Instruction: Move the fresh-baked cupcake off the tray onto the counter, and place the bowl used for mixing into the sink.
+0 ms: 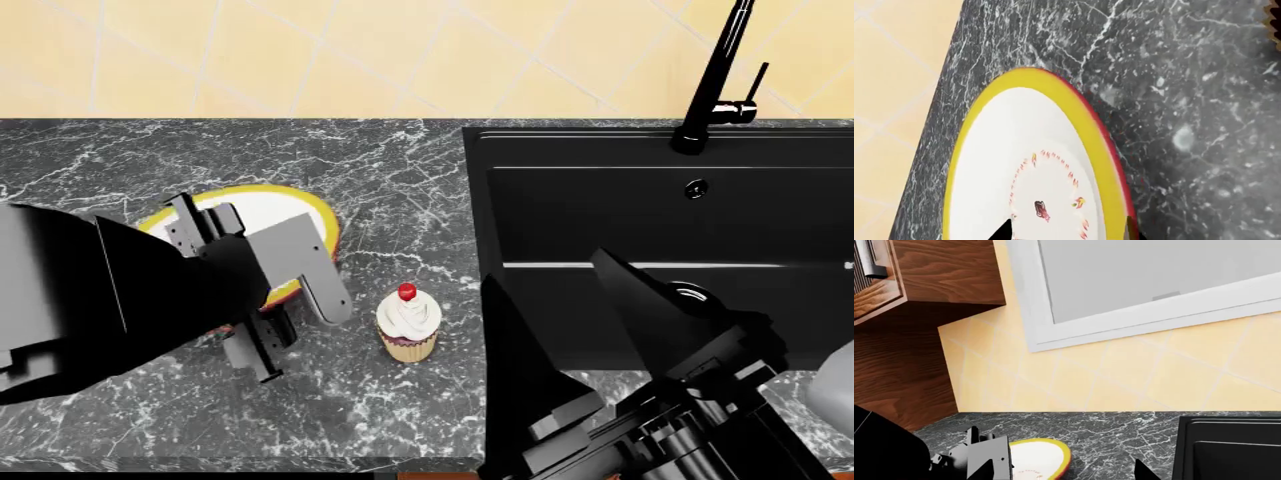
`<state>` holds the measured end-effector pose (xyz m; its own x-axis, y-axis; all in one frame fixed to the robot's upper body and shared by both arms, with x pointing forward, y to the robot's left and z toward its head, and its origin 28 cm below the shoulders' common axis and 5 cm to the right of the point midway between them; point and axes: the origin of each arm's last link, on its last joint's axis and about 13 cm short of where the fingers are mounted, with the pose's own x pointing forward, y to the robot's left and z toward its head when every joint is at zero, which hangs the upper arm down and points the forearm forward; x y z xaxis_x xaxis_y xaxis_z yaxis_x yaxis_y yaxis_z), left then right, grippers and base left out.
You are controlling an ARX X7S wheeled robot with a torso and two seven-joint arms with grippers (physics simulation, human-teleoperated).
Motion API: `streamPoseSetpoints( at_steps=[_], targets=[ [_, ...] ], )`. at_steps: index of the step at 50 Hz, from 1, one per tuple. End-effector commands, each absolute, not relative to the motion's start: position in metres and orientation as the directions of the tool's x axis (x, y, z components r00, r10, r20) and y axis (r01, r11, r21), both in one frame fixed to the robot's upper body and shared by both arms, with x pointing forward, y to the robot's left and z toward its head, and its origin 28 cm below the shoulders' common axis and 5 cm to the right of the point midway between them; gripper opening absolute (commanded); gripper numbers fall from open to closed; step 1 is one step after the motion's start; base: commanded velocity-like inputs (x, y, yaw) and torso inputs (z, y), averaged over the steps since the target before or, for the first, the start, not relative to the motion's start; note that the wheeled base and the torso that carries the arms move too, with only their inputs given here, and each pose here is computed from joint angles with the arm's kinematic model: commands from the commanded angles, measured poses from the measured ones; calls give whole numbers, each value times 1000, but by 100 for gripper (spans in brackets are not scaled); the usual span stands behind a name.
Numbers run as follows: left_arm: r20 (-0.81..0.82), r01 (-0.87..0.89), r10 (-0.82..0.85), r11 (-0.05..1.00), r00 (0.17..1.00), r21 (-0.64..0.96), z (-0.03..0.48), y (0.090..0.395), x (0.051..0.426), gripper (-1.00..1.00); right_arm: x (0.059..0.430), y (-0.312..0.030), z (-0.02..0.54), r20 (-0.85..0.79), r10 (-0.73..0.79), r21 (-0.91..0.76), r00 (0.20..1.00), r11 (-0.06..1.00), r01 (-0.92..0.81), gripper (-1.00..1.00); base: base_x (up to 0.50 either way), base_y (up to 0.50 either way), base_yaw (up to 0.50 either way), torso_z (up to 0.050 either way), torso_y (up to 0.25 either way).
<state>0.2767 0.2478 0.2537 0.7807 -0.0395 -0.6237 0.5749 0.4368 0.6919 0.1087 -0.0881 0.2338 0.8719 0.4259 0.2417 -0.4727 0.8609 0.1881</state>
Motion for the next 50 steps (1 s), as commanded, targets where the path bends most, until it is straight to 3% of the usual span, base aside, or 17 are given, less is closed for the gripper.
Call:
streamPoseSetpoints(
  at_steps=[1, 18, 50],
  targets=[
    [-593, 542, -41, 461, 804, 703, 255, 248, 279, -100, 109, -88, 233, 240, 424, 187, 873, 862, -471, 100, 0, 0, 0, 0, 0],
    [-571, 515, -25, 465, 820, 720, 264, 251, 266, -100, 108, -90, 237, 254, 413, 191, 875, 865, -464, 100, 0, 0, 0, 0, 0],
    [-454, 417, 6, 386, 891, 823, 337, 237, 258, -100, 118, -99, 246, 294, 322, 258, 900, 880, -400, 100, 0, 0, 0, 0, 1]
  ],
)
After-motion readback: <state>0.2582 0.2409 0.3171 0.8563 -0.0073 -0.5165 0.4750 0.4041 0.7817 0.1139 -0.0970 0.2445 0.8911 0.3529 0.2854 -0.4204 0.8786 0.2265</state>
